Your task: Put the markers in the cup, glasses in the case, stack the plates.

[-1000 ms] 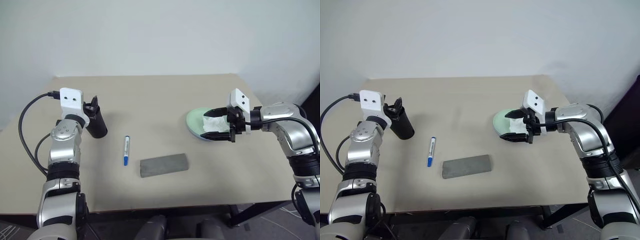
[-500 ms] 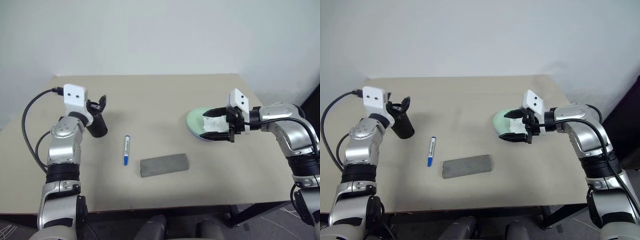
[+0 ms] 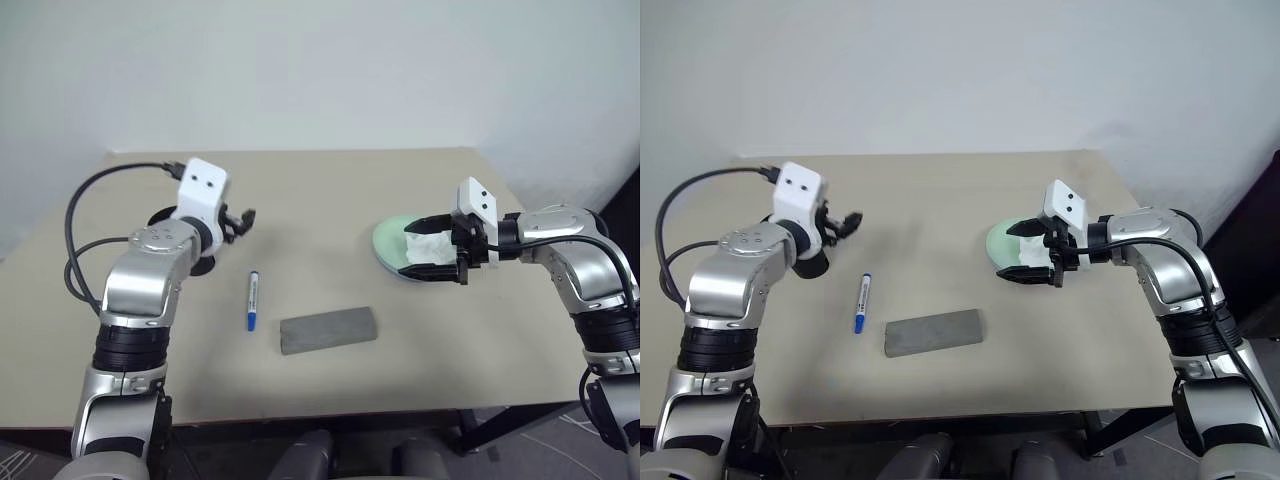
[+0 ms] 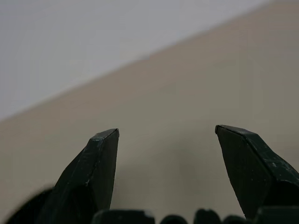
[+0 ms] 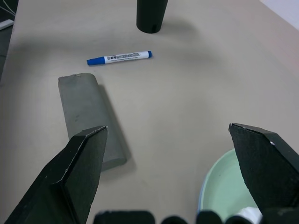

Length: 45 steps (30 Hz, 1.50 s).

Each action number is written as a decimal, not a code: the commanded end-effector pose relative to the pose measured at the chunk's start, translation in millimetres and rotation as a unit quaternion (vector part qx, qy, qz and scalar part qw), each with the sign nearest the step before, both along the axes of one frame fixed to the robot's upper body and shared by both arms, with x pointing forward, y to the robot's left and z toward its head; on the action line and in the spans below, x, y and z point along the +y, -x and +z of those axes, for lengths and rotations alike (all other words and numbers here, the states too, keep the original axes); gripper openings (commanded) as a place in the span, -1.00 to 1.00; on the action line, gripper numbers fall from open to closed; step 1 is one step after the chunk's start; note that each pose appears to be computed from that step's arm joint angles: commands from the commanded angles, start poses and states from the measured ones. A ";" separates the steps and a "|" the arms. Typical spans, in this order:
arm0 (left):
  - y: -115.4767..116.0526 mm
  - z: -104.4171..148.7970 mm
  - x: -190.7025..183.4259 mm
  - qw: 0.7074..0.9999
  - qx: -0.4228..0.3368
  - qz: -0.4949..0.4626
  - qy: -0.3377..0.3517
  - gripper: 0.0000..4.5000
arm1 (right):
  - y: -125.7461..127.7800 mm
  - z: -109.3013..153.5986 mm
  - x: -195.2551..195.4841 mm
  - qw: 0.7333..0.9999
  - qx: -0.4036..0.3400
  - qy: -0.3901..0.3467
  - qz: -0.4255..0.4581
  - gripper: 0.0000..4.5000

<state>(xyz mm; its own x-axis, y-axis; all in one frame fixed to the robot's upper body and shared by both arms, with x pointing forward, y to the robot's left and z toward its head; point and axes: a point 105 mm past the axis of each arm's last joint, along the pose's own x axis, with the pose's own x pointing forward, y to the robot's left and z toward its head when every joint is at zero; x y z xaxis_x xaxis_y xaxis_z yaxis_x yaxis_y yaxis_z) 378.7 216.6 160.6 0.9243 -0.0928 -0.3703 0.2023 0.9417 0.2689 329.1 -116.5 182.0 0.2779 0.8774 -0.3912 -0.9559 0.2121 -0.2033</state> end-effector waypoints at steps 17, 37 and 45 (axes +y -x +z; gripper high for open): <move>23.4 -71.1 -23.6 0.965 0.223 0.134 -0.014 0.54 | -0.4 14.0 2.0 1.000 -0.030 -0.008 0.005 1.00; 15.2 -74.7 -9.4 0.921 0.293 0.252 0.041 0.54 | 1.7 11.0 6.6 0.999 -0.030 -0.016 0.004 1.00; 15.9 -80.6 -15.8 0.918 0.308 0.244 0.046 0.54 | 2.3 11.8 8.1 0.999 -0.032 -0.018 0.004 1.00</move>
<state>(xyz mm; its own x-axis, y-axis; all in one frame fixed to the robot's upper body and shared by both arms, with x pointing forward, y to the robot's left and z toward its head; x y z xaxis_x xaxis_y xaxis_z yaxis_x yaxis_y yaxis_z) 360.8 206.9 77.5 0.4814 0.2340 -0.8447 -0.1765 0.9698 0.1681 328.8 -110.1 182.2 0.2853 0.8836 -0.3713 -0.9522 0.2171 -0.2149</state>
